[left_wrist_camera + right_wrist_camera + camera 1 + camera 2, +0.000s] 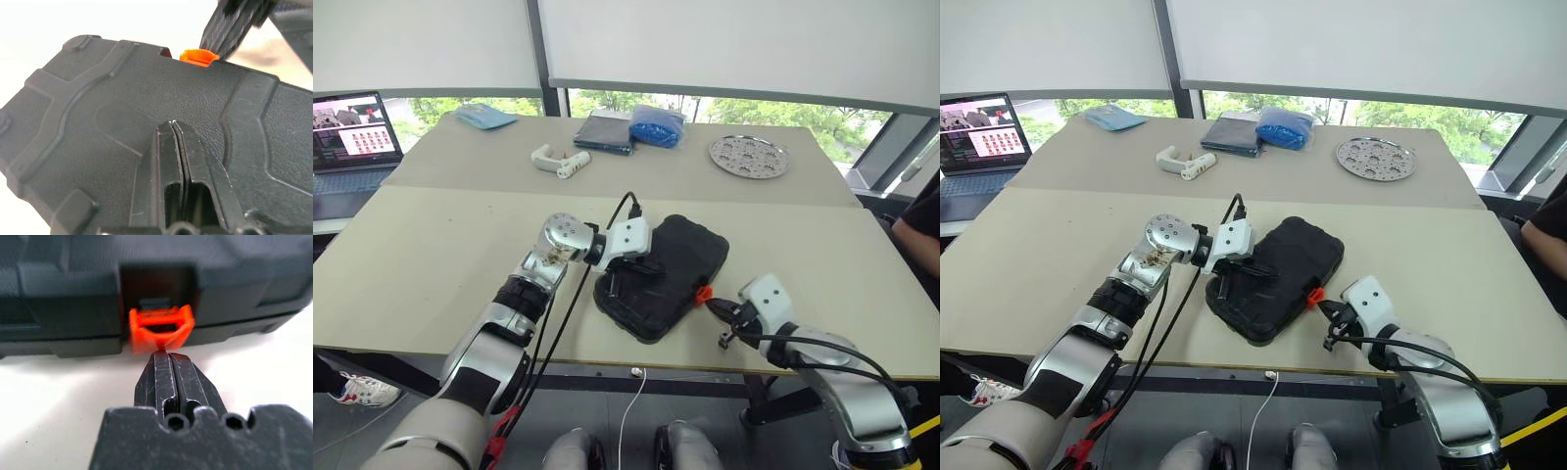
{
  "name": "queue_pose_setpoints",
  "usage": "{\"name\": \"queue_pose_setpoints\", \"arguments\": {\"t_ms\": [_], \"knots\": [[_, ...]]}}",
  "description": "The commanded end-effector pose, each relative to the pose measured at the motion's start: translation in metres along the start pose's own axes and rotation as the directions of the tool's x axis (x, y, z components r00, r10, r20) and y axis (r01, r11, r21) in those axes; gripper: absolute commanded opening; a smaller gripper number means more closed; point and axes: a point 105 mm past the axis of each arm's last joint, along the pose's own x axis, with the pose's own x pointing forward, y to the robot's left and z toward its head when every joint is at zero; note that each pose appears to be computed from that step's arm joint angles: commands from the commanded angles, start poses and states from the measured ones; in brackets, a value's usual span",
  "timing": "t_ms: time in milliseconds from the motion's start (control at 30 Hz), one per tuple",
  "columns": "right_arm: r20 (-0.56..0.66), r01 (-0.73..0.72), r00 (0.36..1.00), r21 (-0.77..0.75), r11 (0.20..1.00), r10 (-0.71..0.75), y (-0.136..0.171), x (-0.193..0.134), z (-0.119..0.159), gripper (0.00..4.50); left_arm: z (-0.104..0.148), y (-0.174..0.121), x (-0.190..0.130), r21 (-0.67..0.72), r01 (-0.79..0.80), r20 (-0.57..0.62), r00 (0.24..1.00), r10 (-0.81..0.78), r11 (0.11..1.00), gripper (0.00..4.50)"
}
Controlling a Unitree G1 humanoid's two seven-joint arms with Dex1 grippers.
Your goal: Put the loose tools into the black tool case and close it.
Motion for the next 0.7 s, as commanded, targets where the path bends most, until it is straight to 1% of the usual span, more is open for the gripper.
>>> {"name": "queue_pose_setpoints", "arguments": {"t_ms": [33, 133, 267, 467, 500, 633, 700], "knots": [[0.135, -0.047, 0.989, -0.056, 0.997, 0.054, 0.01, -0.001, 0.042, 0.0, -0.037, -0.017, 0.01, -0.079, 0.044, -0.123, 0.991, -0.053, 0.996, 0.07], [0.116, -0.065, 0.991, -0.049, 0.997, 0.07, 0.014, 0.004, 0.036, 0.0, -0.038, -0.015, 0.011, -0.089, 0.034, -0.121, 0.992, -0.045, 0.995, 0.07], [0.087, -0.05, 0.995, -0.05, 0.997, 0.055, 0.01, 0.008, 0.029, 0.0, -0.038, -0.014, 0.01, -0.096, 0.029, -0.116, 0.992, -0.04, 0.995, 0.07], [0.091, 0.018, 0.996, -0.047, 0.999, -0.013, -0.01, -0.013, 0.035, 0.0, -0.041, -0.012, 0.005, -0.111, 0.009, -0.121, 0.992, -0.022, 0.994, 0.07], [0.082, 0.024, 0.996, -0.043, 0.999, -0.021, -0.012, -0.016, 0.033, 0.0, -0.042, -0.012, 0.004, -0.113, 0.007, -0.122, 0.992, -0.021, 0.994, 0.07], [0.009, 0.02, 1.0, -0.032, 0.999, -0.02, -0.009, -0.017, 0.01, 0.0, -0.043, -0.011, 0.005, -0.119, -0.009, -0.125, 0.992, -0.006, 0.993, 0.07], [0.006, 0.015, 1.0, -0.026, 1.0, -0.015, -0.006, -0.014, 0.008, 0.0, -0.043, -0.01, 0.006, -0.119, -0.013, -0.124, 0.992, -0.002, 0.993, 0.07]]}}
